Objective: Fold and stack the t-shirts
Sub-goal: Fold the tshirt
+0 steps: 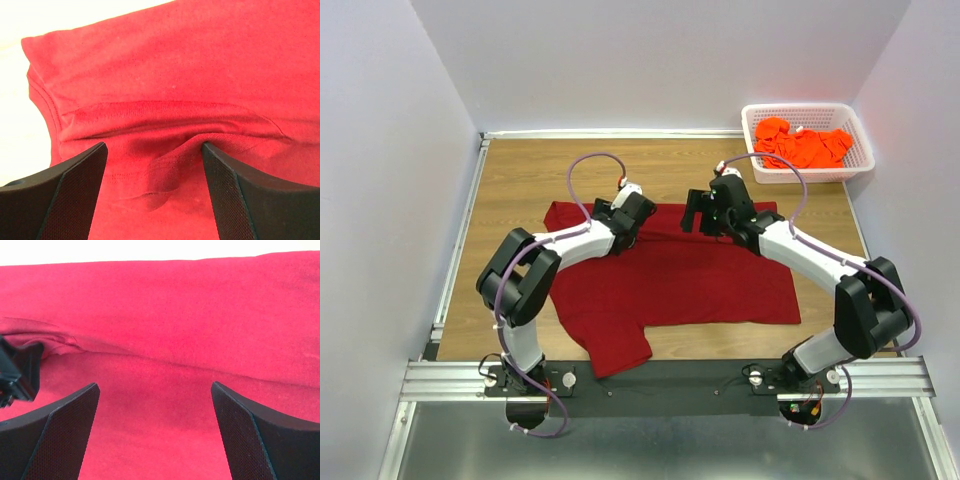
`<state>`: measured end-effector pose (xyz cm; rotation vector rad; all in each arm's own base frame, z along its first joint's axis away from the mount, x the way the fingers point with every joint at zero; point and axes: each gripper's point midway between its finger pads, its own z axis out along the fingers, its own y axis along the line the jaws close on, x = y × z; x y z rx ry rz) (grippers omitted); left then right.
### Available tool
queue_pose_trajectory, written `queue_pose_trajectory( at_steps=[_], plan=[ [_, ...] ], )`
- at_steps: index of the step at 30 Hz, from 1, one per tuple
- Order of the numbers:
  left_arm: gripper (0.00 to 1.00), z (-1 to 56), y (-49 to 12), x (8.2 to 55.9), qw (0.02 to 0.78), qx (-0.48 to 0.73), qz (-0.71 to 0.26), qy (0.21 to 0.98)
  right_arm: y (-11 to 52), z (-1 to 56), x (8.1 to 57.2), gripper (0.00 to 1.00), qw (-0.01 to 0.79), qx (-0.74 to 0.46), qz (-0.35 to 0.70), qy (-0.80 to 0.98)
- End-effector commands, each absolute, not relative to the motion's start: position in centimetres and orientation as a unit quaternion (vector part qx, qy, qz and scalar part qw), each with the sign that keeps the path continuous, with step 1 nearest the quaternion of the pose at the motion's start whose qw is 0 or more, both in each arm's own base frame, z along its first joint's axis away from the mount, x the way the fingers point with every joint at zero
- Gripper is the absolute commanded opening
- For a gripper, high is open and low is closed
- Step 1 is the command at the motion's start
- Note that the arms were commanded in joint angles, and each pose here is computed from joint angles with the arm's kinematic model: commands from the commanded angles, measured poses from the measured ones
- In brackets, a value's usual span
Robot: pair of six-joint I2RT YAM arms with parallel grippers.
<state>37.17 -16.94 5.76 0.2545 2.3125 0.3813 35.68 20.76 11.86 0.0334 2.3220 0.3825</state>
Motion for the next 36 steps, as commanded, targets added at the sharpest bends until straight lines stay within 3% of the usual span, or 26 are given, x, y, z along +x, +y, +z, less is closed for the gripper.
queue_pose_trajectory(
  at_steps=[1,17,23,27,33,36],
  plan=[
    [0.84,6.3,-15.6,38.1,0.388,0.086,0.188,0.898,20.3,12.0,34.9,1.00,0.381,0.002,0.150,0.912],
    [0.84,7.2,-14.8,42.0,0.403,0.074,0.192,0.892,22.5,11.6,33.7,0.98,0.351,-0.094,0.193,0.912],
    [0.84,6.8,-14.4,42.9,0.399,0.060,0.184,0.896,25.3,11.4,32.6,0.92,0.332,-0.151,0.223,0.904],
    [0.84,8.6,-13.9,42.8,0.406,0.016,0.143,0.902,28.1,11.3,32.1,0.82,0.326,-0.194,0.237,0.894],
    [0.84,12.2,-9.8,41.1,0.419,-0.093,0.066,0.901,33.0,10.1,31.9,0.60,0.318,-0.253,0.247,0.880],
    [0.84,11.2,-7.9,39.5,0.401,-0.120,0.046,0.907,35.6,9.0,31.6,0.51,0.312,-0.287,0.245,0.872]
  ],
)
